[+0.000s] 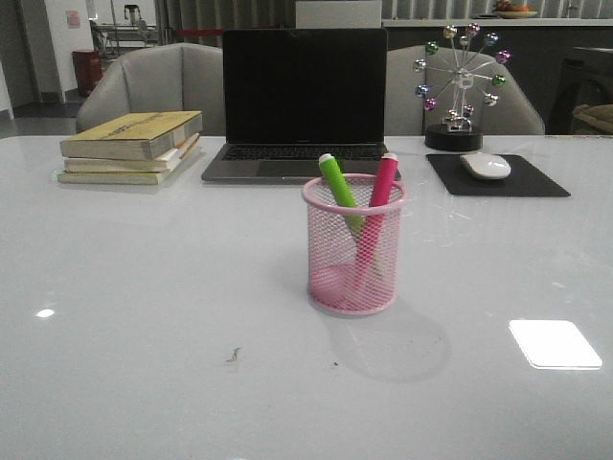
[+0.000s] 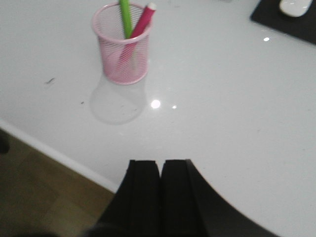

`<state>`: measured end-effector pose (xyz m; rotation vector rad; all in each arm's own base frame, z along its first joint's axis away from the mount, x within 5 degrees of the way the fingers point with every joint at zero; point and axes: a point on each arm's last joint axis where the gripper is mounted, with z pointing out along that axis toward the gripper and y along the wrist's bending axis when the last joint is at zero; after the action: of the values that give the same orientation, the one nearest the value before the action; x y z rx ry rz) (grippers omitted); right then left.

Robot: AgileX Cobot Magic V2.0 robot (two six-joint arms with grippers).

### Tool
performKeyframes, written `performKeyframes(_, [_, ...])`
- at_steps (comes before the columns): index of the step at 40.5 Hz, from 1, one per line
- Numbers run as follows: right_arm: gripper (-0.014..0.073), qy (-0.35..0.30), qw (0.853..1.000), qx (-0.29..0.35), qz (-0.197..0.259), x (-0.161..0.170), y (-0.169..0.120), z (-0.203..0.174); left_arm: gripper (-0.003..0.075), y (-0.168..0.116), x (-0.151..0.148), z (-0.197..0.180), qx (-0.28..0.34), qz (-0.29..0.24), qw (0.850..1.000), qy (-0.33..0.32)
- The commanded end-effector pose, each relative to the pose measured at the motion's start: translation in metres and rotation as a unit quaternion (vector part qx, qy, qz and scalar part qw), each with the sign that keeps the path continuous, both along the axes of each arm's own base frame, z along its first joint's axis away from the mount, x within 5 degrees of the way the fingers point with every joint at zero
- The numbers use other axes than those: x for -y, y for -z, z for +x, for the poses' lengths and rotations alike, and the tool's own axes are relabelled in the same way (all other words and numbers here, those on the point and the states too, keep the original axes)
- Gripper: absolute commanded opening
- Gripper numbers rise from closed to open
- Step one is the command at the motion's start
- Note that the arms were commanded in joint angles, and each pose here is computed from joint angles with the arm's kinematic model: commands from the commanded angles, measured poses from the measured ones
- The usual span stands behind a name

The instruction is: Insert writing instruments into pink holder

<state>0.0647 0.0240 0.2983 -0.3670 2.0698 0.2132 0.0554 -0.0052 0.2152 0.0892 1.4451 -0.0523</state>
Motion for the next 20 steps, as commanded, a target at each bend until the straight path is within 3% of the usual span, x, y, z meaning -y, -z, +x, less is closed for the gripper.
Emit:
performKeyframes(1, [0.0056, 0.060, 0.992, 0.111, 0.027, 0.009, 0.006, 0.001, 0.0091, -0.007, 0.000, -0.003, 0.051, -0.014, 0.999, 0.004])
performKeyframes(10, [0.0056, 0.146, 0.961, 0.225, 0.072, 0.020, 0.058, -0.010, 0.0091, -0.007, 0.000, -0.003, 0.051, -0.014, 0.999, 0.004])
performKeyframes(20, [0.0056, 0.161, 0.931, 0.312, 0.101, 0.023, 0.088, -0.010, 0.0091, -0.007, 0.000, -0.003, 0.051, -0.014, 0.999, 0.004])
